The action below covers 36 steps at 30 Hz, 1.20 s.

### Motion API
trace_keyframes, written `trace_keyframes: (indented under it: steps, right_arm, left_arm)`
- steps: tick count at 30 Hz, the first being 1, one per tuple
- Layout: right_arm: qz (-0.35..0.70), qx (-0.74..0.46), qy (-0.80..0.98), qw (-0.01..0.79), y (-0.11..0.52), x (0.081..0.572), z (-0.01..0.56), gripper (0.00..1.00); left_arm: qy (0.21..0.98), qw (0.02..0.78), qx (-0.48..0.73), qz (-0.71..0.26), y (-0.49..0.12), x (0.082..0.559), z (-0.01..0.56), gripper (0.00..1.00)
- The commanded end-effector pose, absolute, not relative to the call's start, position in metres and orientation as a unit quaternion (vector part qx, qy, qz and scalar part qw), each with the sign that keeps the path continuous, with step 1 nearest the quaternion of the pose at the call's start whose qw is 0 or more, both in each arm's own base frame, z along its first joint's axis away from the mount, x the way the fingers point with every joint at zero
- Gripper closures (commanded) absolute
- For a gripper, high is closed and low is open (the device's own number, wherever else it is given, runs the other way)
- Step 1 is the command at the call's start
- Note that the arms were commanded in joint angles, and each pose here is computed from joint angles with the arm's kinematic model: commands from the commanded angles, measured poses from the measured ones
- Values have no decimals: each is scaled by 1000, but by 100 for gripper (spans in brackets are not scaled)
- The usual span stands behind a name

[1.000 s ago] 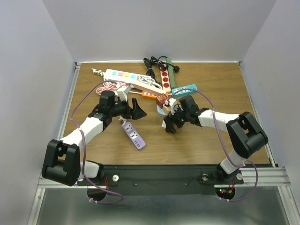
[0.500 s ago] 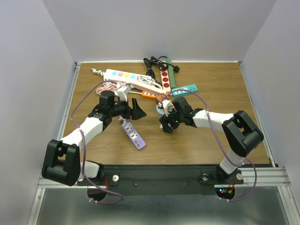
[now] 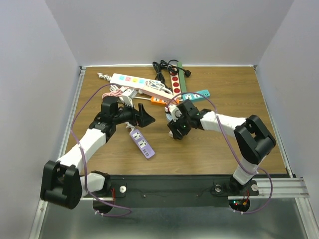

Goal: Insert the plug

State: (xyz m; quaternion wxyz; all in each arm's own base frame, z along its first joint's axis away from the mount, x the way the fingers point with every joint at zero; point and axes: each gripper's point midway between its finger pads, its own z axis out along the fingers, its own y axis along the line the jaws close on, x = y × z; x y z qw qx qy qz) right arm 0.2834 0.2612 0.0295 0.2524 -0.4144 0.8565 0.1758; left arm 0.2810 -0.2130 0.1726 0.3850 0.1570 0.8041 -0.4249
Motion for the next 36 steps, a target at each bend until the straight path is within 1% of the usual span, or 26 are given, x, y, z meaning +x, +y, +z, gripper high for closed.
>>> trace_keyframes:
  steps: [1, 2, 3, 4, 5, 7, 8, 10, 12, 14, 16, 17, 18, 19, 21, 24, 30, 32, 36]
  right_arm:
    - [262, -403, 861, 170, 281, 253, 75, 81]
    - [287, -401, 849, 190, 296, 262, 109, 81]
    - [303, -391, 854, 163, 293, 254, 121, 81]
    - [341, -385, 845, 144, 301, 244, 138, 81]
    - [358, -384, 837, 158, 309, 250, 165, 81]
    - [382, -365, 839, 129, 306, 240, 184, 81]
    - [408, -356, 834, 106, 306, 233, 198, 81]
    - [446, -341, 823, 84, 308, 225, 217, 82]
    - [487, -325, 807, 79, 312, 221, 233, 82]
    - [541, -310, 780, 45, 314, 204, 251, 82]
    - [563, -309, 765, 37, 313, 196, 259, 82]
    - [579, -308, 755, 31, 312, 189, 269, 82]
    - [591, -310, 744, 33, 312, 187, 273, 81]
    - [610, -301, 733, 7, 310, 177, 274, 81]
    - [622, -301, 723, -1, 308, 173, 276, 81]
    - [641, -281, 714, -28, 305, 163, 281, 78]
    - [654, -267, 706, -48, 301, 152, 283, 78]
    - [656, -262, 706, -53, 300, 151, 287, 78]
    - [658, -261, 704, -58, 300, 149, 288, 78]
  left_arm:
    - [720, 497, 224, -430, -213, 277, 252, 2]
    - [709, 511, 230, -428, -212, 274, 259, 2]
    - [692, 530, 243, -425, -212, 271, 269, 2]
    - [675, 547, 254, -424, -210, 263, 281, 3]
    - [666, 556, 263, -421, -209, 260, 286, 4]
    - [633, 584, 290, -417, -208, 247, 304, 4]
    - [620, 595, 299, -416, -207, 243, 309, 4]
    - [593, 609, 328, -412, -207, 232, 320, 3]
    - [580, 613, 353, -405, -209, 228, 318, 3]
    - [564, 617, 372, -403, -211, 223, 320, 5]
    - [542, 631, 380, -405, -212, 217, 330, 6]
    - [541, 628, 376, -415, -214, 215, 326, 6]
    - [521, 643, 378, -415, -215, 213, 334, 6]
    - [519, 638, 378, -425, -217, 210, 328, 6]
    - [503, 638, 380, -443, -221, 206, 334, 8]
    - [487, 611, 395, -483, -235, 192, 326, 7]
    - [425, 559, 467, -537, -263, 154, 322, 7]
    - [416, 536, 485, -552, -267, 144, 318, 9]
    - [399, 518, 503, -565, -270, 129, 314, 11]
